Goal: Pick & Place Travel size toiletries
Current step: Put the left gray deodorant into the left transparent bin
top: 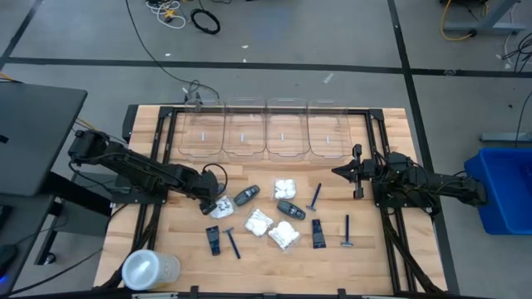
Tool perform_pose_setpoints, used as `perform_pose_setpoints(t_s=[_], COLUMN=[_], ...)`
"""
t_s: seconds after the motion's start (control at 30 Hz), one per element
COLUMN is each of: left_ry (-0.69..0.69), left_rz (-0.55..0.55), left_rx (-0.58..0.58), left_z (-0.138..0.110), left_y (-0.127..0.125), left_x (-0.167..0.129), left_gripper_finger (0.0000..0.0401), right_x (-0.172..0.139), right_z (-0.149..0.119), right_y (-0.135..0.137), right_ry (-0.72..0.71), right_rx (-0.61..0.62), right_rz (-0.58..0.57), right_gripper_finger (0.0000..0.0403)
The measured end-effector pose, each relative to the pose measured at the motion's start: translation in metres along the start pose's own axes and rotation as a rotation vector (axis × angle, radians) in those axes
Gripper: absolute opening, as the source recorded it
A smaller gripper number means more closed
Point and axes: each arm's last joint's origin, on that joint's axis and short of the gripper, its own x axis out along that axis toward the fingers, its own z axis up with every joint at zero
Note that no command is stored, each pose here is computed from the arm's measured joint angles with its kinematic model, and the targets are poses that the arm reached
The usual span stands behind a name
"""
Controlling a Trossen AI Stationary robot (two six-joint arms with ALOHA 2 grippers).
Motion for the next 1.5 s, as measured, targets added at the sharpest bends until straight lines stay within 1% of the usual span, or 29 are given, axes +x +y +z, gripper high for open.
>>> perform_pose_setpoints(t_s=[0.67, 0.97, 1.13, 1.37, 1.5], left_ry=[-0.004, -0.004, -0.004, -0.004, 0.004], left_rz=[-0.004, -0.004, -0.004, -0.003, -0.01], left_rx=[0.002, 0.002, 0.003, 0.004, 0.01], left_z=[0.0004, 0.0004, 0.0004, 0.0004, 0.0004], left_y=[-0.0004, -0.0004, -0.0004, -0.0004, -0.0006], left_x=[-0.0001, -0.0001, -0.0001, -0.0001, -0.0003], left_gripper_finger=[0.0229, 0.0231, 0.0223, 0.0225, 0.022], right_x=[0.0, 0.0, 0.0, 0.0, 0.0], right_z=[0.0, 0.0, 0.0, 0.0, 0.0], right_y=[0.0, 0.0, 0.0, 0.0, 0.0], right_ry=[0.0, 0.0, 0.0, 0.0, 0.0], right_rx=[0.0, 0.0, 0.0, 0.0, 0.0], right_rz=[0.0, 0.0, 0.0, 0.0, 0.0], right_gripper_finger=[0.0013, 0.0014, 0.0014, 0.0013, 0.0014])
